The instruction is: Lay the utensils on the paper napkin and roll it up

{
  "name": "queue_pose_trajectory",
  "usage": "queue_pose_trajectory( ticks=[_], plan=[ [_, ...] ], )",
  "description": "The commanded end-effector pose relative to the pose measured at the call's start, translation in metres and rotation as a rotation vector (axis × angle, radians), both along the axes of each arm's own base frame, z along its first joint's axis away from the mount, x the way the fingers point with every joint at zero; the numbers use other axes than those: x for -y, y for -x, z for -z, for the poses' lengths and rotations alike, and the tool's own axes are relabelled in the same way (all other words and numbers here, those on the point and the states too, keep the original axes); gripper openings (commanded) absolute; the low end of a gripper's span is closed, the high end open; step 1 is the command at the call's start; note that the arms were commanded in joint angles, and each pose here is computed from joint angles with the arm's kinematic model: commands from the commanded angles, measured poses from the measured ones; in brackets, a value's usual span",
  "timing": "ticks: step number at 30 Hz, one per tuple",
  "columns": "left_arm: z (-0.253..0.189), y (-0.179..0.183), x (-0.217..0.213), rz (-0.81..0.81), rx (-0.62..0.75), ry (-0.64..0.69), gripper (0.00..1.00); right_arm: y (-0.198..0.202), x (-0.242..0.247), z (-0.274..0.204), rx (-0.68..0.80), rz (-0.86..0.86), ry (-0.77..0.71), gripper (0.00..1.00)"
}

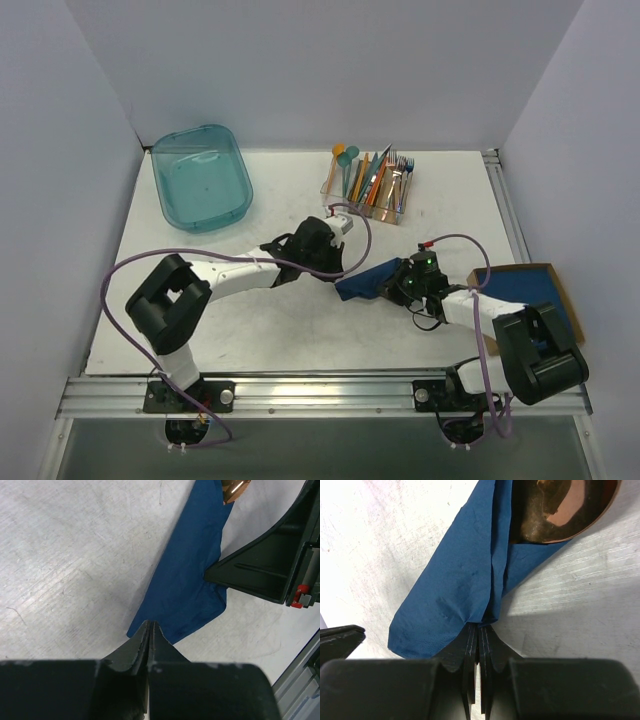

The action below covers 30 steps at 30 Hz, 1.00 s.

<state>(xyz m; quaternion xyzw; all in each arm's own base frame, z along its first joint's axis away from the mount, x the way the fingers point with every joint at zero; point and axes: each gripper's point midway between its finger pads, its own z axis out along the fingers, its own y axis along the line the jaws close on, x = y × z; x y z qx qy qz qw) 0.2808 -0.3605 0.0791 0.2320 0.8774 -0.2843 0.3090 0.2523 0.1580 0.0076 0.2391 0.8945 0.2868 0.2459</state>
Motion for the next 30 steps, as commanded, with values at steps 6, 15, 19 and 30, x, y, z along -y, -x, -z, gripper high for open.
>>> queue_pose_trajectory(
  ticks=[6, 15, 19, 30],
  plan=[
    [0.019, 0.006, 0.016, 0.026, -0.015, 0.038, 0.02, 0.002, 0.009, 0.005, -0.016, 0.015, 0.045, 0.0],
    [0.057, 0.028, 0.01, 0.013, -0.022, -0.063, 0.02, 0.002, 0.011, 0.006, -0.018, 0.021, 0.046, 0.0],
    [0.071, 0.031, 0.005, -0.01, 0.003, -0.138, 0.02, 0.002, 0.012, 0.007, -0.02, 0.022, 0.049, 0.0],
    [0.044, 0.02, -0.019, -0.12, 0.081, -0.226, 0.23, 0.004, 0.015, 0.006, -0.027, 0.015, 0.066, 0.0]
  ],
)
